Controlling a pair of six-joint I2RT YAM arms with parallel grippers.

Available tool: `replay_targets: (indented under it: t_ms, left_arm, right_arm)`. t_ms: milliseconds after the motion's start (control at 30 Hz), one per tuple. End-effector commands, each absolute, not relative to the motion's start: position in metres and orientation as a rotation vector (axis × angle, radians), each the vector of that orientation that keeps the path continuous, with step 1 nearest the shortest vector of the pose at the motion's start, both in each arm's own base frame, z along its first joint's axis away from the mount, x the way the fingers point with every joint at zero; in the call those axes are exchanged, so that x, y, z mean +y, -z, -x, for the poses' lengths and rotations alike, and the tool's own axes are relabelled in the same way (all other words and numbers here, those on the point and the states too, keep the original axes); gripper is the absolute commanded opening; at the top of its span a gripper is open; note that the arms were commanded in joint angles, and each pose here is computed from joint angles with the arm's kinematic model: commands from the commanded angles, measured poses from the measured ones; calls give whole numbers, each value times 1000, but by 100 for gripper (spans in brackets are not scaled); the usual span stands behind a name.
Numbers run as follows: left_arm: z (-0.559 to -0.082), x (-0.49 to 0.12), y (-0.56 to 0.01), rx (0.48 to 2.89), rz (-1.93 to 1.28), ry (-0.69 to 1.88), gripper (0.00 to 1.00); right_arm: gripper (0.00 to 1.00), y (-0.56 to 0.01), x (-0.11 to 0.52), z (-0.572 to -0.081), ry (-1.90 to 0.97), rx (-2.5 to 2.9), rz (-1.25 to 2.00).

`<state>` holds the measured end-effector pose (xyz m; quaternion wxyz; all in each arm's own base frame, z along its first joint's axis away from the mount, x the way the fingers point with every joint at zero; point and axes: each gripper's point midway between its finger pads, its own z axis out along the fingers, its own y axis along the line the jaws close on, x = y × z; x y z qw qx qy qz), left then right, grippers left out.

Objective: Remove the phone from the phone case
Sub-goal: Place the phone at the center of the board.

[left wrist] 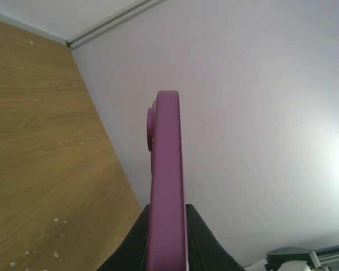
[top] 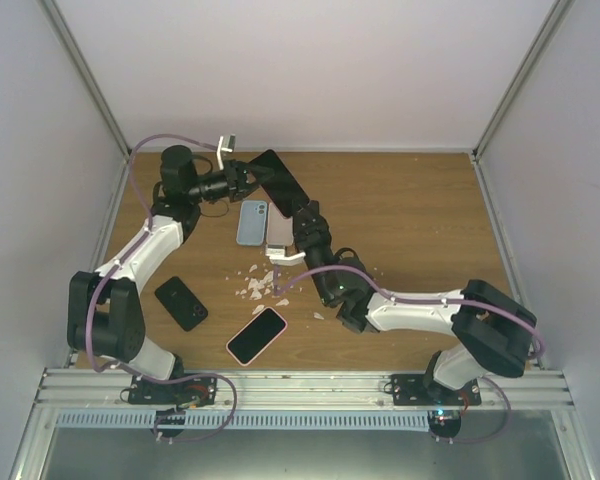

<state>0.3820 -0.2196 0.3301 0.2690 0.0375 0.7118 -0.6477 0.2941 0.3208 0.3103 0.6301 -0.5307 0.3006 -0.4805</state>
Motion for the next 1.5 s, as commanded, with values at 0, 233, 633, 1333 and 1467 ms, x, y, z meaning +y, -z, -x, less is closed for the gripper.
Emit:
replay_targets:
  t_ms: [0,233,633,1333,1467]
  left_arm:
    - [-377,-213,-364,1811,-254,1634,0]
    - [-375,-208,-362,1811,-281,1564,0]
    - [-365,-202,-345,1806,-451,1406,0]
    - [-295,-250,-352,1594,-959,1483,0]
    - [-286,-257,-355,1568,-1016,1476,0]
  right_arm:
    - [90,-323,307,-288,1036,764,1151]
    - [100,-290,308,-296,866,990,1277]
    - [99,-273,320,-277,245,1378,1435]
    - [89,-336,297,-274,-1044,1713,1092]
    - [74,-335,294,-270,-1214,1738,1049]
